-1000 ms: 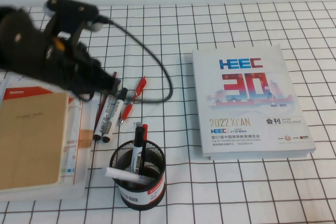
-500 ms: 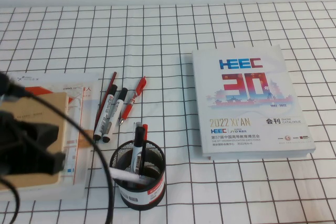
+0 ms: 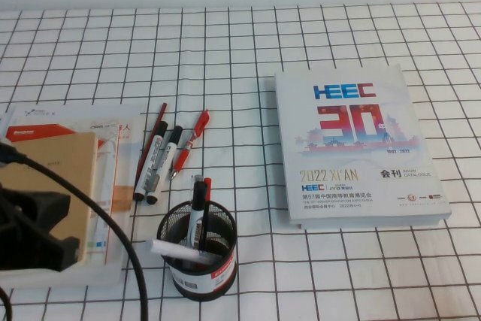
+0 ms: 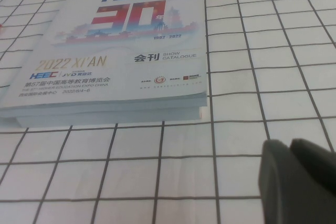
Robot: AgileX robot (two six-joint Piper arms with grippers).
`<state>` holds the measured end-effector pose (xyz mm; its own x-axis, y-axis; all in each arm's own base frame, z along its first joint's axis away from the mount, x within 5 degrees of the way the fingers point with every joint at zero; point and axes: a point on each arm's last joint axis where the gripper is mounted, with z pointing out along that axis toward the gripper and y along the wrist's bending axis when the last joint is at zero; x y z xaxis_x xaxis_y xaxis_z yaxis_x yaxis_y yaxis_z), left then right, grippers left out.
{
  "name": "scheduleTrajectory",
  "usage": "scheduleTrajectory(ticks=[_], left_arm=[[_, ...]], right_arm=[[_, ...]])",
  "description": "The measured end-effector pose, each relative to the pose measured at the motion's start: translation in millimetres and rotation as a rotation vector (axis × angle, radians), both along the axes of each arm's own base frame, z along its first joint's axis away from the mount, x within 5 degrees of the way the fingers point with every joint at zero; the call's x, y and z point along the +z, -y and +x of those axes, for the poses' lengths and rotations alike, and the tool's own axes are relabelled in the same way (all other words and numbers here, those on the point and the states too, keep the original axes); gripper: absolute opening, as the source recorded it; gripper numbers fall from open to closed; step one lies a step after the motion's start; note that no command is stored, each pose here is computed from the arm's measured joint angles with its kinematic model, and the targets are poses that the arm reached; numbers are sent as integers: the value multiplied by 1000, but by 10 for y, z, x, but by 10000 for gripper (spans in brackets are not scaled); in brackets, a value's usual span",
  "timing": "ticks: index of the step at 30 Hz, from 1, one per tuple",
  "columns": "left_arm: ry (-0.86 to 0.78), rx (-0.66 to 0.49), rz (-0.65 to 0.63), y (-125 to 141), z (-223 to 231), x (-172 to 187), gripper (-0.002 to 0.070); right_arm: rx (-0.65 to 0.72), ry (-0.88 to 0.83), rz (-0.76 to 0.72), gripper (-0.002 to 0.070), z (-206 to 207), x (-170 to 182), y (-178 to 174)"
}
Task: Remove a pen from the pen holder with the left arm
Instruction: 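Take a marker out of the pen holder and lay it on the table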
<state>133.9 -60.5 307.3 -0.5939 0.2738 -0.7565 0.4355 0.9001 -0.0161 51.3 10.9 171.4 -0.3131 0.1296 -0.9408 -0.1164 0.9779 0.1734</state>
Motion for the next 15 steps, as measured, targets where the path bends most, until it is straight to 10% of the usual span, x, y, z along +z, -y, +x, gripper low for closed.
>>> scheduleTrajectory(ticks=[15], left_arm=[[436,109,-102,-262,-277,-76,-3]], right_arm=[[0,0,0,-15,0,0,0]])
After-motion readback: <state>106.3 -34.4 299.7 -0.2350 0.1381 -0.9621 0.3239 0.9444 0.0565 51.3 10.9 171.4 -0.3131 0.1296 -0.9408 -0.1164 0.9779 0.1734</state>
